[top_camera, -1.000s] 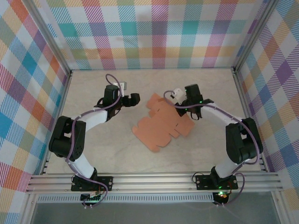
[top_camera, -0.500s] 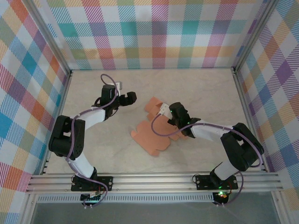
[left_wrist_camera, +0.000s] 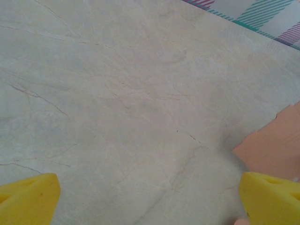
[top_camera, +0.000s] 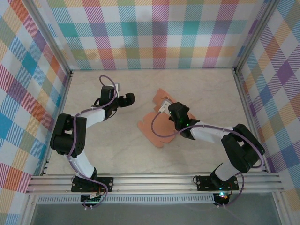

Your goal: Fold the paper box

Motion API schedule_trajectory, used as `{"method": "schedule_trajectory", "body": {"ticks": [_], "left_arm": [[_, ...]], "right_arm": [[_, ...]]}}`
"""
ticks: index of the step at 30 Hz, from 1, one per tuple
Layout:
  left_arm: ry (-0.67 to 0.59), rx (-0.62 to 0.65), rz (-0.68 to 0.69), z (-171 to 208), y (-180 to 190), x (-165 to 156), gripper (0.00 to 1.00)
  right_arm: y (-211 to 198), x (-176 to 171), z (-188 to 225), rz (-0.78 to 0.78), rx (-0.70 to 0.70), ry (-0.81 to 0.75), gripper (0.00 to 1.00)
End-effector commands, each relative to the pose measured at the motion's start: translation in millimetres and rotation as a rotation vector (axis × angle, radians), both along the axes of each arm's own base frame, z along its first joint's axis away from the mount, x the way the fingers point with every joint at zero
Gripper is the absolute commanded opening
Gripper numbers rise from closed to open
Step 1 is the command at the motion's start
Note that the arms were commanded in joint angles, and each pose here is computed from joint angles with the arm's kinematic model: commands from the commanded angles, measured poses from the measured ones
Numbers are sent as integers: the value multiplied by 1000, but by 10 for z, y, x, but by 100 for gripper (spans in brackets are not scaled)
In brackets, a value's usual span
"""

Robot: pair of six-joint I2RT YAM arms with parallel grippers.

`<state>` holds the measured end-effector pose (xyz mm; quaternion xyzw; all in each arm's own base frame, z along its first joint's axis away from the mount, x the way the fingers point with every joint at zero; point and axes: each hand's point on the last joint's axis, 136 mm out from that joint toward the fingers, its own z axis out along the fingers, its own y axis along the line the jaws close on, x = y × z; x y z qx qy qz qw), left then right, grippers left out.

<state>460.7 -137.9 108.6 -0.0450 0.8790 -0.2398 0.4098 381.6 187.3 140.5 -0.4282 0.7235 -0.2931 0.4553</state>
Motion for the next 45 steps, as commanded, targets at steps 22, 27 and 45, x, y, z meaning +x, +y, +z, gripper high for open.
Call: {"method": "schedule_trajectory", "body": {"ticks": [22,27,45], "left_arm": [[60,-60,82,-210,340,94,98],[92,-79,106,-268,479,124,97],[128,-113,75,-322,424,149,96]], "right_arm": [[866,-297,61,275,-175,-254,0],[960,-346,0,331,-208,-315,0],[1278,-376,292,372,-272,-408,0]]}}
